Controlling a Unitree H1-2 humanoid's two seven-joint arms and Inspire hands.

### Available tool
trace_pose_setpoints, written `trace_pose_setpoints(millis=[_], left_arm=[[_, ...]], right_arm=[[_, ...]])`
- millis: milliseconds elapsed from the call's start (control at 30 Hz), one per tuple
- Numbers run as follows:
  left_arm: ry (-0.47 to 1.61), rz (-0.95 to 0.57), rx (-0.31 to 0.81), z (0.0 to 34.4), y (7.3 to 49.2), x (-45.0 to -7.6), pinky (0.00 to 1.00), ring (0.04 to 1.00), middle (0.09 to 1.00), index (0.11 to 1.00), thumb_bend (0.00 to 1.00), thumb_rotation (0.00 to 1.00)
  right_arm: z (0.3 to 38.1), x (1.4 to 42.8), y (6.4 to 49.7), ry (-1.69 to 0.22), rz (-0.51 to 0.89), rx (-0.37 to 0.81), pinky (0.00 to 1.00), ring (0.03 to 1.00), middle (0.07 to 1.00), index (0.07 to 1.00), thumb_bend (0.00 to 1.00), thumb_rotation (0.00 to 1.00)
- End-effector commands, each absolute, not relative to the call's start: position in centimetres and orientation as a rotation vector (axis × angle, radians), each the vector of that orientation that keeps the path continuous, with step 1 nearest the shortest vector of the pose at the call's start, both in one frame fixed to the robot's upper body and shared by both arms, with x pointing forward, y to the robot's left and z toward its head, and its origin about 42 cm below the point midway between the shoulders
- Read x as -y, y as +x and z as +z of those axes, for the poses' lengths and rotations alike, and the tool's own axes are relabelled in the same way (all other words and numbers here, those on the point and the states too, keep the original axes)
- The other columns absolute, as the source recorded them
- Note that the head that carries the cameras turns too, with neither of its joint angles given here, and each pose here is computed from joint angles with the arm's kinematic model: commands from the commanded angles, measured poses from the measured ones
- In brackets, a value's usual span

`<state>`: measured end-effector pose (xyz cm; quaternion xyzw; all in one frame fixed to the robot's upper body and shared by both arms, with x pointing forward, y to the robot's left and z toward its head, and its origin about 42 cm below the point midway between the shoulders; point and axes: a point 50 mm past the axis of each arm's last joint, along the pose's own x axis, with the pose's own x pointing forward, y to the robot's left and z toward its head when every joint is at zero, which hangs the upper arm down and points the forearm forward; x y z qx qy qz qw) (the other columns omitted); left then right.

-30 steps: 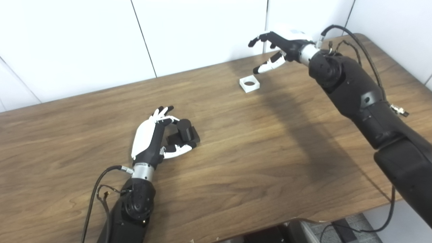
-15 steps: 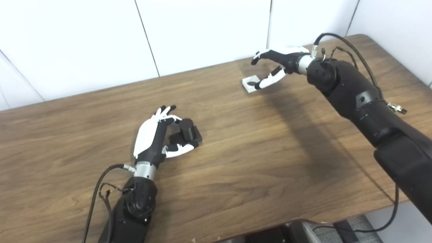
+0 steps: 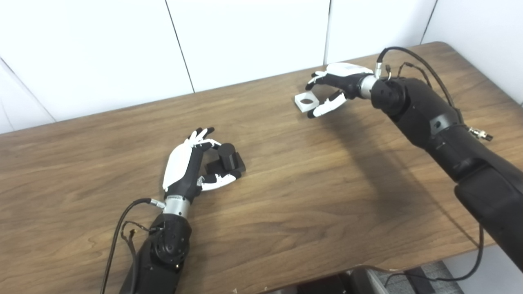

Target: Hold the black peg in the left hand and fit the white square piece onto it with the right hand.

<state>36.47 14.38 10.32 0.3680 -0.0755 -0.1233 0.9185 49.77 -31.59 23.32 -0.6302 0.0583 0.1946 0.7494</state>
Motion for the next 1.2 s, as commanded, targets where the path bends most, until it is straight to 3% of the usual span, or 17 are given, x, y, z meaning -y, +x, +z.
trace_pose_setpoints(millis=[0,367,1167], left_arm=[[0.874,-0.262,-0.092,4.6,33.2,-18.0,1.0,0.995,0.935,0.494,0.52,0.07],[0.873,-0.258,-0.094,4.6,33.0,-17.9,1.0,0.998,0.937,0.494,0.52,0.07],[0.874,-0.239,-0.095,4.5,32.6,-17.8,1.0,0.996,0.939,0.494,0.52,0.07]], right_arm=[[26.2,31.3,50.5,-1.395,0.388,-0.049,0.99,1.0,0.984,0.861,0.69,0.59],[25.1,31.1,50.4,-1.39,0.398,-0.063,0.98,1.0,0.979,0.873,0.69,0.57],[22.2,30.4,51.1,-1.362,0.355,0.006,0.95,0.946,0.909,0.797,0.65,0.41]])
